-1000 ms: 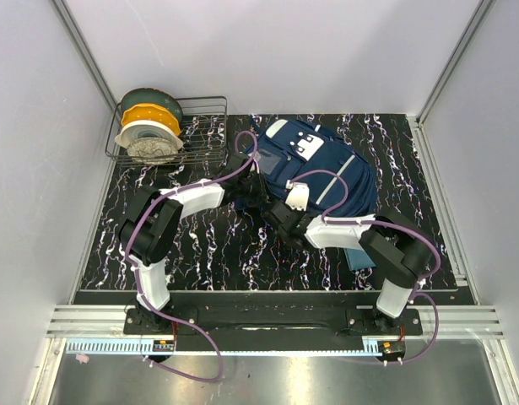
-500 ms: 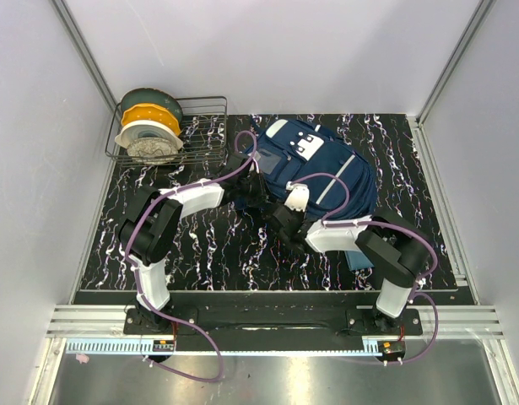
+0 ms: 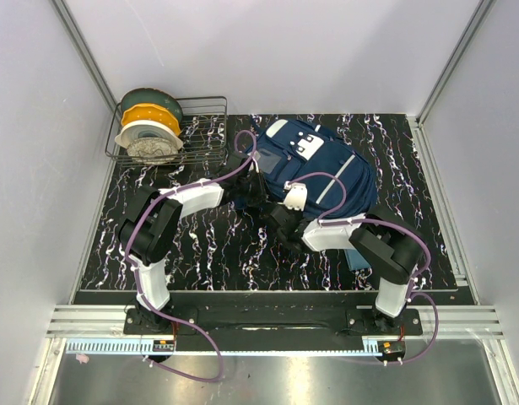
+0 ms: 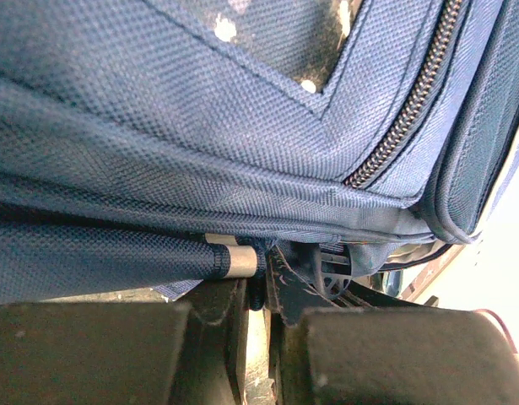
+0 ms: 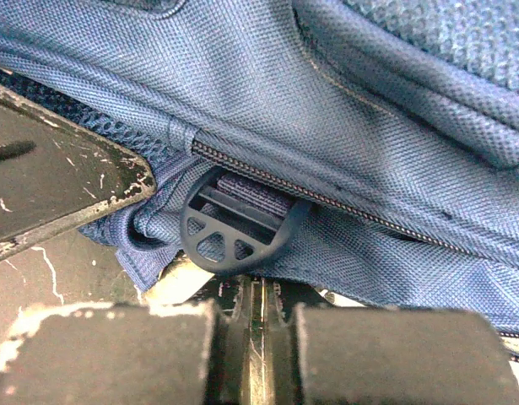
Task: Pack the student bag
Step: Zip the student bag at the center of the board.
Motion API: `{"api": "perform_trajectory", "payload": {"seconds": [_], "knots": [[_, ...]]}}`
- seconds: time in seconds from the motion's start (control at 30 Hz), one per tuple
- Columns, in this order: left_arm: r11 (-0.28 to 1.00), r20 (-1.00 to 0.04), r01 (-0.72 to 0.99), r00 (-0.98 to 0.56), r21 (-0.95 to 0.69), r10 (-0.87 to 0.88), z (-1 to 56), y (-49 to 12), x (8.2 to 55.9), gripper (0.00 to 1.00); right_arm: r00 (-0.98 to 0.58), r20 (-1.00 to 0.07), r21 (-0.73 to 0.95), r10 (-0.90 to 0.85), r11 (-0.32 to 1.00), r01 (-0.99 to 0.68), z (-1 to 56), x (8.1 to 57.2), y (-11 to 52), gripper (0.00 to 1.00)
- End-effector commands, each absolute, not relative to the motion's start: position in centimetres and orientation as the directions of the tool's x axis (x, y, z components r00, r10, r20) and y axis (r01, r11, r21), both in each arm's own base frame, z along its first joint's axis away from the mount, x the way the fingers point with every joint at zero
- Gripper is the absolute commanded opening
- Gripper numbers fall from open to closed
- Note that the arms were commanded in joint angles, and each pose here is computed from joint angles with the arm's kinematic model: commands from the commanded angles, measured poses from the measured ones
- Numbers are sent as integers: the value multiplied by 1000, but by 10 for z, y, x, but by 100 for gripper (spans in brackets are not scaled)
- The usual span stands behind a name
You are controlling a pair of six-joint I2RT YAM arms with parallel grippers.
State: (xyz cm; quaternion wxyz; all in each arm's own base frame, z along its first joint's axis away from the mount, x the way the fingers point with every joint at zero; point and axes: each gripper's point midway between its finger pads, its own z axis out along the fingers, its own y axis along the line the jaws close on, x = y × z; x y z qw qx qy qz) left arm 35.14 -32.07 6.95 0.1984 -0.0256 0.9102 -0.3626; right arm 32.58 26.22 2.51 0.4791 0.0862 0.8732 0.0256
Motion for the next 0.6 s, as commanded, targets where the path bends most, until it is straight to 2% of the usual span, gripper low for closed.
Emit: {"api": "perform_trajectory", "payload": {"seconds": [0.0,0.33,0.57], "knots": [[661,-438,215,-878,-719,-191,122,-333,360,0,-414,-879,181,236,969,167,54,344,264,0],[703,-471,215,-861,-678,-191,120,-317,368,0,-444,-855,272,267,961,54,86,314,253,0],[738,-491,198,-847,-646,-202,120,-295,376,0,-531,-802,285,273,957,61,69,284,234,0]]}}
